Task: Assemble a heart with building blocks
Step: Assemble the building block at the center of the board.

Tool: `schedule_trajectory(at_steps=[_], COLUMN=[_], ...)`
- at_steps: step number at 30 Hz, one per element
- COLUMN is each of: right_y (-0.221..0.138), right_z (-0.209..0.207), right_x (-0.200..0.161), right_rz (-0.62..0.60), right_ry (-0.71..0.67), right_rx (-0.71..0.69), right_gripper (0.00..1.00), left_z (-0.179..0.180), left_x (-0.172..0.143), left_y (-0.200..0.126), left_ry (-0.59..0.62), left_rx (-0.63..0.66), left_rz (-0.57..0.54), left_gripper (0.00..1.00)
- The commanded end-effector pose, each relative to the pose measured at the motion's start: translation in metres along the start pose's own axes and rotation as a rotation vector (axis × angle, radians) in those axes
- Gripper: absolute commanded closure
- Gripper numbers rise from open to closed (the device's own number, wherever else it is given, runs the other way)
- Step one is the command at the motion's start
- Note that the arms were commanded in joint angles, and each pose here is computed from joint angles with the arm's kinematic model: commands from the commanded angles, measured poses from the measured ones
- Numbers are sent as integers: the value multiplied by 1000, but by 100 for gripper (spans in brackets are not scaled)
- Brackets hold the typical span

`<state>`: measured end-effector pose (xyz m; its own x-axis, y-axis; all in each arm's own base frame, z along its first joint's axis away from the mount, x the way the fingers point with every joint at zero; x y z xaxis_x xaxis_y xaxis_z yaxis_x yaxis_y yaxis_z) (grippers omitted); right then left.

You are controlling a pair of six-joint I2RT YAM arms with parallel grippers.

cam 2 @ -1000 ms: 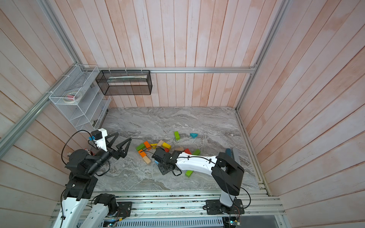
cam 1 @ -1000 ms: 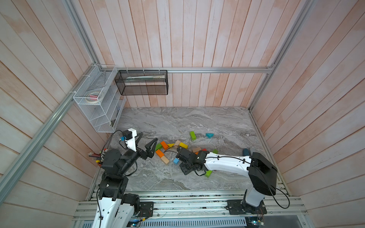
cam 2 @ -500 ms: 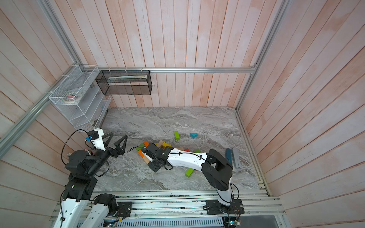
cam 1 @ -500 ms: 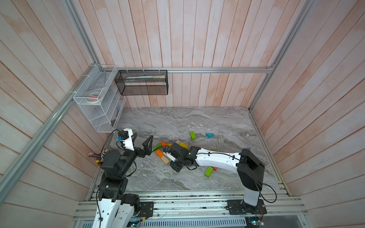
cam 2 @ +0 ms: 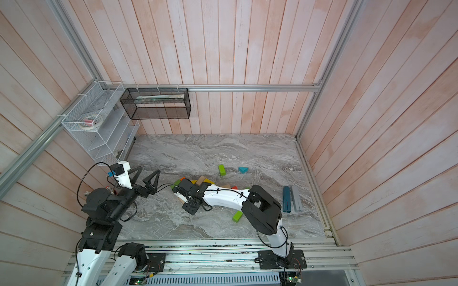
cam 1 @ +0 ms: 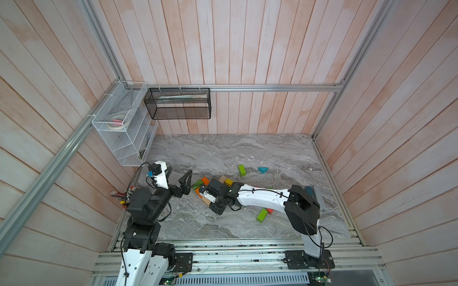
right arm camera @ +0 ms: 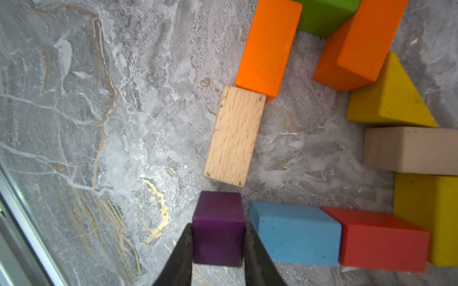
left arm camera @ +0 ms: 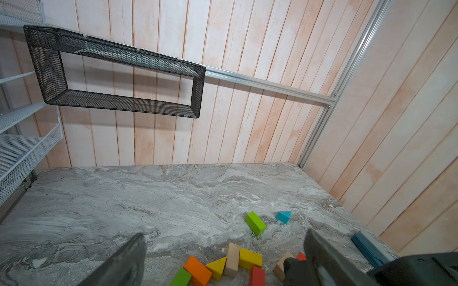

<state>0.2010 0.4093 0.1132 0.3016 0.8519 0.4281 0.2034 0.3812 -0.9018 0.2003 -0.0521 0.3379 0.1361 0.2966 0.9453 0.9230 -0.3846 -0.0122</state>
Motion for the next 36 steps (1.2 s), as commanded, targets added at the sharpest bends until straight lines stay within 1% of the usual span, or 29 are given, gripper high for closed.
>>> schedule_trajectory(at_steps=[1, 24, 26, 33, 36], right_y=[8, 17, 17, 7, -2], right_z=[-3, -12, -11, -13, -13], right_x=[-2, 2, 3, 14, 21], right_rz=[31, 26, 25, -13, -44], right_ry=[-11, -3, -5, -8, -7], right_rx=[2, -17, -18, -21, -21], right_gripper=[77, 72, 69, 51, 49], left_z=[1, 0, -1, -2, -2], left_x=[1, -1, -1, -1, -1], left_y=[0, 2, 2, 2, 1], left_ry=[1, -5, -5, -6, -5], left_rx=[1, -15, -17, -23, -27], left_rz=[-2, 7, 6, 6, 6], left_gripper=[0, 0, 0, 0, 0])
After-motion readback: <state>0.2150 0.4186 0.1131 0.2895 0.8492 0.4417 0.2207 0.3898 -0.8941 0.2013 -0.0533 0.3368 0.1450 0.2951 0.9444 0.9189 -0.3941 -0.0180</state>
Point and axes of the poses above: each gripper's point midway between its finger pads, its own y axis out along the fingers, its own z axis along the line the jaws close on, x = y × z, the point moved 6 cm from there along -y, back along the fingers, and after that the axes turned 7 degrees about -y, right-handed, at the moved point
